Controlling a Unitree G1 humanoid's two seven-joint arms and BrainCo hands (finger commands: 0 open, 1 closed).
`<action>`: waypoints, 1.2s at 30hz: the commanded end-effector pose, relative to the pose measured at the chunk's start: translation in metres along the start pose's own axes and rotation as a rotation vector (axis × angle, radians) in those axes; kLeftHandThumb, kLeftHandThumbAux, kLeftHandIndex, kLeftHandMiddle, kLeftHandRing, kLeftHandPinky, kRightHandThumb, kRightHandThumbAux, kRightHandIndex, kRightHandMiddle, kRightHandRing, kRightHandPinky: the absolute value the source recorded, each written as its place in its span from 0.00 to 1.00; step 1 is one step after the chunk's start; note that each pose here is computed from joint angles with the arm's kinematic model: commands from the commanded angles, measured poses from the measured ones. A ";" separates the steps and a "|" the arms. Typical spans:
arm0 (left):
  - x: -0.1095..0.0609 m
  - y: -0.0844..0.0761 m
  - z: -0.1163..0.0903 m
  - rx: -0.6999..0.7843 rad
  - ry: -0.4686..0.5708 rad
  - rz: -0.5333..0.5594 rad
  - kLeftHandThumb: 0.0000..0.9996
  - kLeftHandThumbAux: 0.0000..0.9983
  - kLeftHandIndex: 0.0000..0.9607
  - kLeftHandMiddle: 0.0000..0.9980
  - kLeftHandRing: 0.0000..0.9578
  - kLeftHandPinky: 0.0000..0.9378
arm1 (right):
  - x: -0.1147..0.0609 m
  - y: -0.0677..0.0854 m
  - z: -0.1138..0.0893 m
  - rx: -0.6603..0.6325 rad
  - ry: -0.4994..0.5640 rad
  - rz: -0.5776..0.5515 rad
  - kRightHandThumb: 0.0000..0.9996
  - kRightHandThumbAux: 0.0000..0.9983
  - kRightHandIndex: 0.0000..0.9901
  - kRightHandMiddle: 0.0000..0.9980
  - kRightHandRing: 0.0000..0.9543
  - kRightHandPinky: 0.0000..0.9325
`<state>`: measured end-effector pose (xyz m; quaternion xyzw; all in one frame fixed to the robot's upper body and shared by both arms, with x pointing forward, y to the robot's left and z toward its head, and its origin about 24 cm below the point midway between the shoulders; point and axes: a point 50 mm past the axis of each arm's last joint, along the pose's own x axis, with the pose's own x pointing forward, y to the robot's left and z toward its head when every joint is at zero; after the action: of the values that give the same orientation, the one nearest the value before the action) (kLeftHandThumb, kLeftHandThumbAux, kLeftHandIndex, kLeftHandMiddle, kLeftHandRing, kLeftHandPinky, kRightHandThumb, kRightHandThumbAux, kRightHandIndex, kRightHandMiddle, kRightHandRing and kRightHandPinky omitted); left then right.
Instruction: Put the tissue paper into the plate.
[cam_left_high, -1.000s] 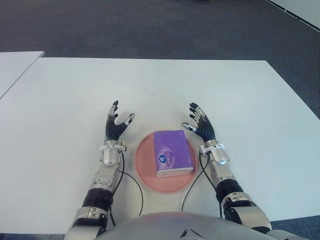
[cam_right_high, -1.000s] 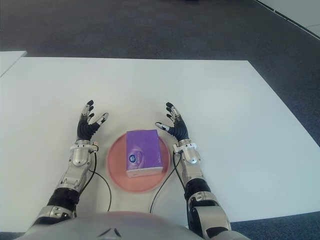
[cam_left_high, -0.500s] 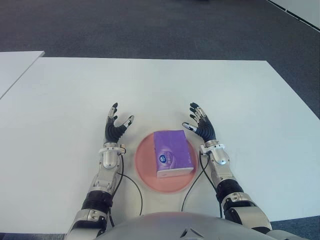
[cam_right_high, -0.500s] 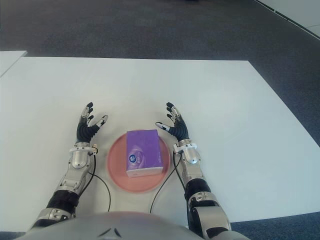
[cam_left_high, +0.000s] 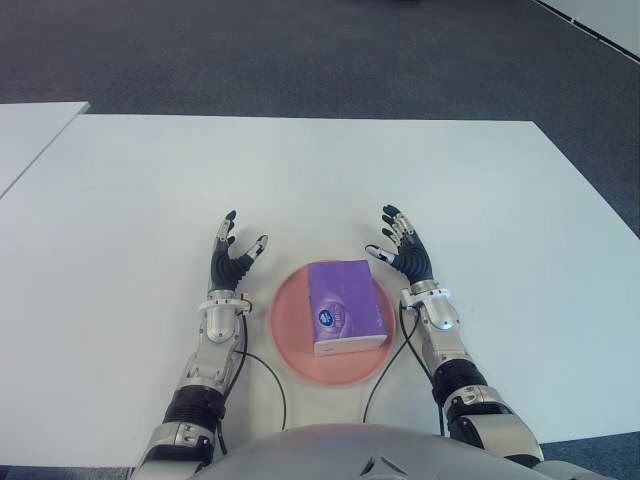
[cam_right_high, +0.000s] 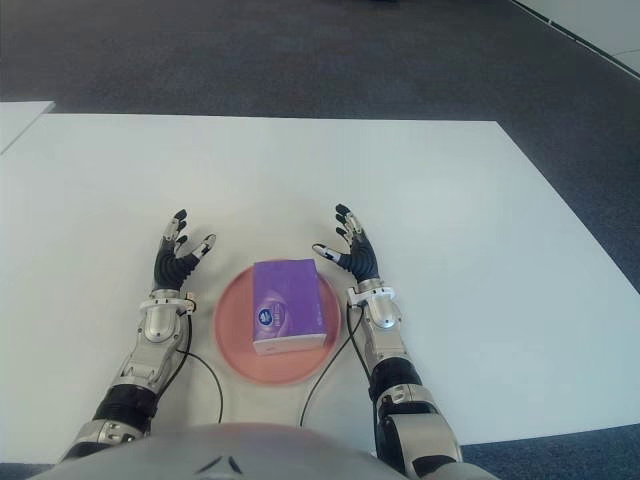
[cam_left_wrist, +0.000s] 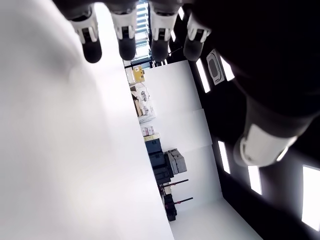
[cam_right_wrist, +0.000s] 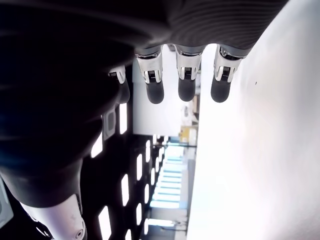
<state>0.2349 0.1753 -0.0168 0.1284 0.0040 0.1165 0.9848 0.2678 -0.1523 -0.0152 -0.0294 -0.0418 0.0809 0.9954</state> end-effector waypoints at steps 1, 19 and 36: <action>-0.006 -0.003 -0.007 -0.005 0.037 -0.011 0.00 0.60 0.00 0.00 0.00 0.00 | -0.043 0.007 -0.039 0.040 0.195 -0.033 0.00 0.79 0.02 0.00 0.00 0.00; -0.014 -0.002 -0.008 -0.034 0.022 -0.031 0.00 0.57 0.00 0.00 0.00 0.00 | -0.046 0.009 -0.034 0.019 0.125 -0.207 0.03 0.63 0.00 0.00 0.00 0.00; -0.018 -0.002 -0.011 -0.033 0.031 -0.036 0.00 0.60 0.00 0.00 0.00 0.00 | -0.047 0.012 -0.031 0.026 0.127 -0.218 0.05 0.53 0.00 0.00 0.00 0.00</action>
<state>0.2248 0.1736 -0.0194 0.1132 -0.0043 0.1055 0.9879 0.2612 -0.1553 -0.0072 -0.0157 -0.0832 -0.0301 0.9960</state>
